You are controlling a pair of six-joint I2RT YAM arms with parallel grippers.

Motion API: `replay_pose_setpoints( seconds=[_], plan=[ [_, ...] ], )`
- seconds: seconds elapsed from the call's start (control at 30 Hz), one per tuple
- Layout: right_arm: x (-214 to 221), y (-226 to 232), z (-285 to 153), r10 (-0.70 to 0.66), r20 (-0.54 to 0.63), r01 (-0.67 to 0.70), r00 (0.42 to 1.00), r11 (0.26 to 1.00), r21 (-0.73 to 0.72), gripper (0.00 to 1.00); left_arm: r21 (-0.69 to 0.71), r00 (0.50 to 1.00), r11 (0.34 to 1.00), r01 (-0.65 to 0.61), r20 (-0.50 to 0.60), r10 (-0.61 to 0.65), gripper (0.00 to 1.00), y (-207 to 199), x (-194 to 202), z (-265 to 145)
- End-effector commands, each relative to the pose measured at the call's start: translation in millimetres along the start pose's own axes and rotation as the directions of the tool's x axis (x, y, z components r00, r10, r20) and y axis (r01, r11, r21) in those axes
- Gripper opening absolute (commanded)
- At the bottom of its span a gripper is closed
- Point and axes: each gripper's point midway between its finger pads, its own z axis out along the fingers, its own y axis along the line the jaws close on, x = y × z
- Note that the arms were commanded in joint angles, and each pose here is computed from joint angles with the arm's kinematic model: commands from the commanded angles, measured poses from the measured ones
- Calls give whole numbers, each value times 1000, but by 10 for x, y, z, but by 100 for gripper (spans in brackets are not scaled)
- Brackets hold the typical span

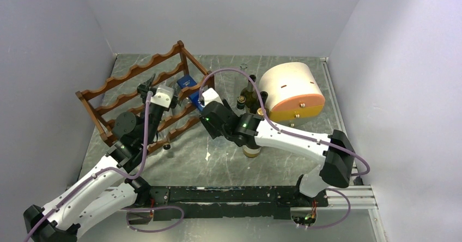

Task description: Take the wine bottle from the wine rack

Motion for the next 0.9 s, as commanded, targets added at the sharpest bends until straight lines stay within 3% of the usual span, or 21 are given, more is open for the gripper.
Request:
replay_pose_setpoints(
  seconds=[0.0,0.3,0.63,0.87],
  plan=[
    [-283,244,-255,12,118,1,993,994,-109,0,6,999,1000,19,35,-19,70,35,-148,20],
    [-135,207,-447,46,100,-36,994,994,-104,0,203,994,979,-18,111,-5,74,-268,-336,-20],
    [20,215,-617,51,78,-37,996,985,-169,0,256,992,966,-26,125,-6,74,-371,-358,-17],
    [44,162,-777,83,76,-67,994,979,-191,0,276,981,950,148,78,-176,73,-379,-495,-36]
  ],
)
